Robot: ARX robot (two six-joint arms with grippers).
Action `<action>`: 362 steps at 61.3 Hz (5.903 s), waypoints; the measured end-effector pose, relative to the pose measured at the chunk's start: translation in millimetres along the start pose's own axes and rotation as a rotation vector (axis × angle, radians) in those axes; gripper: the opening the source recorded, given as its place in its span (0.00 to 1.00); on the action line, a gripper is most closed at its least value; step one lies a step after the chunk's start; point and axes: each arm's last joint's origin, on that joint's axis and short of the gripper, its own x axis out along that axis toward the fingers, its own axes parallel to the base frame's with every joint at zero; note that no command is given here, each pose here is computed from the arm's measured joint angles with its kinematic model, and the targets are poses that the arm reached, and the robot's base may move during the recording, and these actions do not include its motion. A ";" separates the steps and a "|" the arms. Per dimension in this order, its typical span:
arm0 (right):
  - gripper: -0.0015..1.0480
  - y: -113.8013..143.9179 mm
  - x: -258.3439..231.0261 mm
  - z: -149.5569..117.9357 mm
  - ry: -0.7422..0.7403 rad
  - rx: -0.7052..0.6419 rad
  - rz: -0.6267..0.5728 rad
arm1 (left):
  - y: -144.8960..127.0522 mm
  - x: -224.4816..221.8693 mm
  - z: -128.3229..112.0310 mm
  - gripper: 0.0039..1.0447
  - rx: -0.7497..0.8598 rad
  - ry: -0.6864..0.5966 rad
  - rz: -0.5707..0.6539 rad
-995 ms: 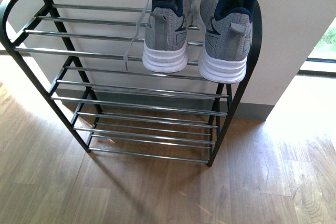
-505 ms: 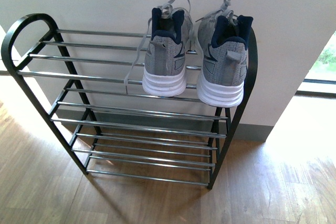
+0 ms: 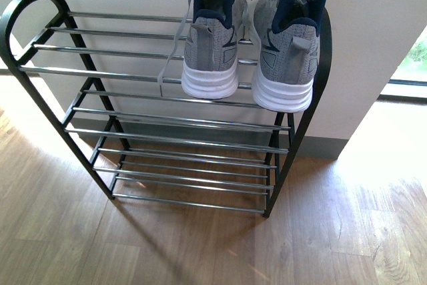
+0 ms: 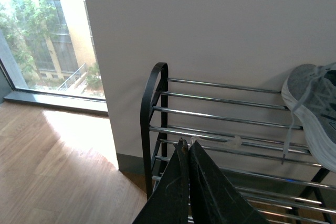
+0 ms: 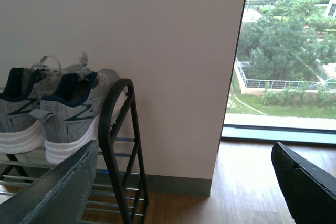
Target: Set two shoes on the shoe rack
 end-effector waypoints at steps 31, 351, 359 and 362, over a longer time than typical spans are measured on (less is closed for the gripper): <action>0.91 0.0 0.0 0.0 0.000 0.000 0.000 | 0.0 -29.4 6.9 0.01 0.000 -0.023 -0.002; 0.91 0.2 -0.1 0.0 0.000 -0.001 0.006 | 0.3 -55.8 2.9 0.91 0.002 -0.010 0.003; 0.91 -0.1 -0.1 0.0 -0.001 0.000 -0.004 | 0.2 -55.8 2.9 0.91 0.003 -0.010 -0.003; 0.91 0.0 -0.1 0.0 -0.001 0.000 -0.001 | 0.2 -55.8 2.9 0.91 0.003 -0.010 -0.002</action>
